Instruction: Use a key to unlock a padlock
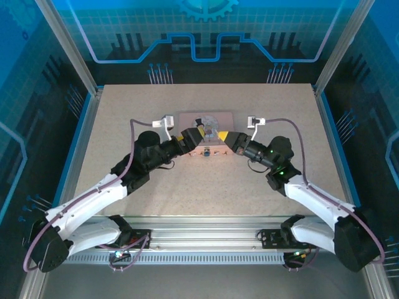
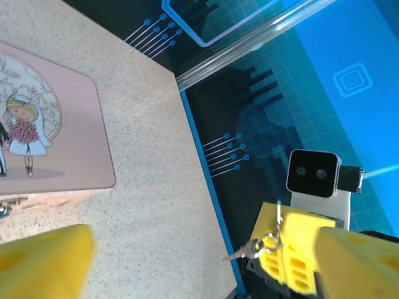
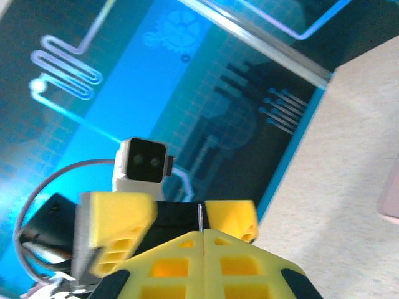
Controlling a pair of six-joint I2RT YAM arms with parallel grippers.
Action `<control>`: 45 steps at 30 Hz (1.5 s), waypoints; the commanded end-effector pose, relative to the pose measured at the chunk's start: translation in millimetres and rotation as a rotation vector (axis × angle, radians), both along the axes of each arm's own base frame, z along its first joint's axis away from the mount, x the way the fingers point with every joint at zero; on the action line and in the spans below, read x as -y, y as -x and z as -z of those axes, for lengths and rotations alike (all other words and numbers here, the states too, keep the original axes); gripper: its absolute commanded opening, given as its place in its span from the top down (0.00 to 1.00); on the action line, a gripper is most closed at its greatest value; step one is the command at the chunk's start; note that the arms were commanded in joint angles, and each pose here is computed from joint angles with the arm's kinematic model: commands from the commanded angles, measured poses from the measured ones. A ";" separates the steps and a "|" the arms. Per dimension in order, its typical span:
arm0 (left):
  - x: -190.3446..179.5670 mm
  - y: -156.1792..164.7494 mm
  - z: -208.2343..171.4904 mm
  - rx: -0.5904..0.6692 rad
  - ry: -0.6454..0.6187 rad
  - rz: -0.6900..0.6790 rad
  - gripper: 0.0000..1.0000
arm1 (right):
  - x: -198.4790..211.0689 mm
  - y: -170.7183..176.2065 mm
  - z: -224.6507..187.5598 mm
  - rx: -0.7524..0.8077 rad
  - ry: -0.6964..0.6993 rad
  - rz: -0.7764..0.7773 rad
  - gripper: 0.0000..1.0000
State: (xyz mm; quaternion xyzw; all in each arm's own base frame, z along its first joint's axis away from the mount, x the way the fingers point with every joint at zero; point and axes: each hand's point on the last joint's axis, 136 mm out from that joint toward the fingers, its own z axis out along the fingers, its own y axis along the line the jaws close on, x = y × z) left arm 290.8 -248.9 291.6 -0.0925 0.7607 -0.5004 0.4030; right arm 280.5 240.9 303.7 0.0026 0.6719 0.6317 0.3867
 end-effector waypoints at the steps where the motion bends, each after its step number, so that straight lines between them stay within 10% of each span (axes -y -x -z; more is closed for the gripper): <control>1: -6.8 4.3 25.1 -0.018 -0.079 -0.006 0.01 | 20.4 -18.1 13.1 0.011 0.187 0.101 1.00; 24: 50.4 -34.6 176.5 0.194 -0.315 0.091 0.01 | 24.6 -269.6 127.2 -0.011 0.853 0.243 1.00; 45: 62.1 -81.0 218.4 0.225 -0.346 0.044 0.01 | 1.7 -294.2 201.2 -0.022 0.991 0.129 1.00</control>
